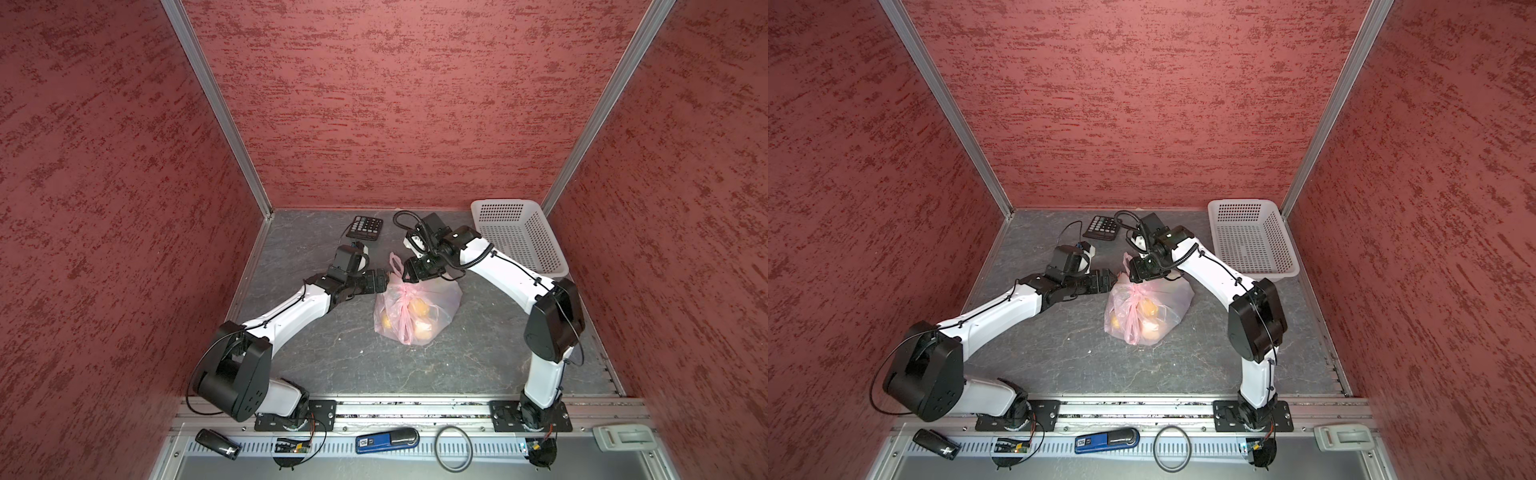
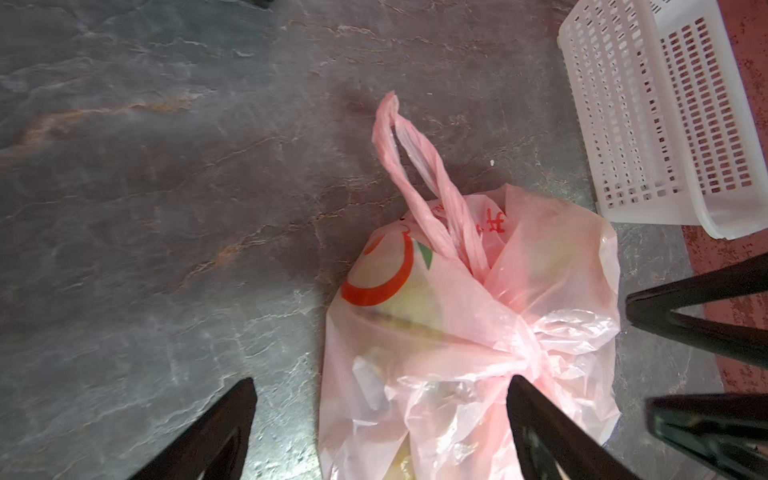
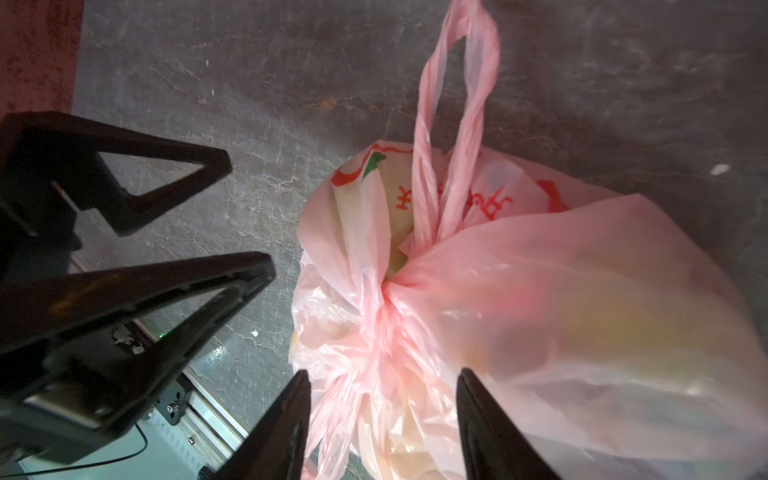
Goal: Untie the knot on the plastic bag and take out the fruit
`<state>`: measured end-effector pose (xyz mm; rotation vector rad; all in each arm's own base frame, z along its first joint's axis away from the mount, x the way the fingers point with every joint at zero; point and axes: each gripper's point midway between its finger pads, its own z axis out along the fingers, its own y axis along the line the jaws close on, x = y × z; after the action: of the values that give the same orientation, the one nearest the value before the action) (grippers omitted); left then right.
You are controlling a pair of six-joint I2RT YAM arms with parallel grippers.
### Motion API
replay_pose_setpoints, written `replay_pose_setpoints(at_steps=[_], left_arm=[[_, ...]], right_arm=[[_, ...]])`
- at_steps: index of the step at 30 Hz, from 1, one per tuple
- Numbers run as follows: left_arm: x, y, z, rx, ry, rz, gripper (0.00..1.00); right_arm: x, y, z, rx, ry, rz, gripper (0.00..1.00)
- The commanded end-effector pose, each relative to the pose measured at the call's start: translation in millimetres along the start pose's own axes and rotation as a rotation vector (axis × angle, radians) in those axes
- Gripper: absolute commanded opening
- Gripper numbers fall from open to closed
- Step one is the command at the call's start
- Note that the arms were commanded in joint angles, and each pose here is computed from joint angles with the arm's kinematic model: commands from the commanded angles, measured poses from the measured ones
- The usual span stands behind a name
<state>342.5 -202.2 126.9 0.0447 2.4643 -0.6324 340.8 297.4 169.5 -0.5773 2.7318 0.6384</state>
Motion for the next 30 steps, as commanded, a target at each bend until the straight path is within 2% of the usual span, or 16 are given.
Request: replay_pose_setpoints(at_steps=[1, 12, 15, 18, 22, 25, 26, 30], left_arm=[[3.1, -11.1, 11.0, 0.022, 0.038, 0.034, 0.92], [12.8, -25.1, 37.8, 0.106, 0.087, 0.032, 0.82], [14.3, -26.9, 46.1, 0.135, 0.086, 0.012, 0.73], [14.0, -31.6, 53.8, 0.168, 0.082, 0.001, 0.58], [10.4, -34.4, 57.7, 0.178, 0.072, 0.0, 0.23], [7.1, -37.3, 54.5, 0.183, 0.062, 0.007, 0.03], [5.3, -38.3, 52.4, 0.185, 0.056, 0.012, 0.0], [-2.5, -43.8, 39.4, 0.195, 0.021, 0.033, 0.0]], right_arm=[[-0.9, -10.4, -19.8, 0.063, -0.033, -0.015, 0.6], [-1.4, -29.5, -7.9, 0.102, -0.09, 0.031, 0.63], [1.7, -31.9, -2.6, 0.097, -0.094, 0.042, 0.63], [6.3, -34.6, 3.8, 0.095, -0.087, 0.049, 0.64], [8.3, -38.9, 8.0, 0.11, -0.088, 0.052, 0.64], [8.0, -43.8, 10.9, 0.131, -0.091, 0.05, 0.64], [7.9, -45.0, 11.8, 0.136, -0.092, 0.05, 0.63], [5.9, -50.4, 10.8, 0.165, -0.109, 0.053, 0.63]])
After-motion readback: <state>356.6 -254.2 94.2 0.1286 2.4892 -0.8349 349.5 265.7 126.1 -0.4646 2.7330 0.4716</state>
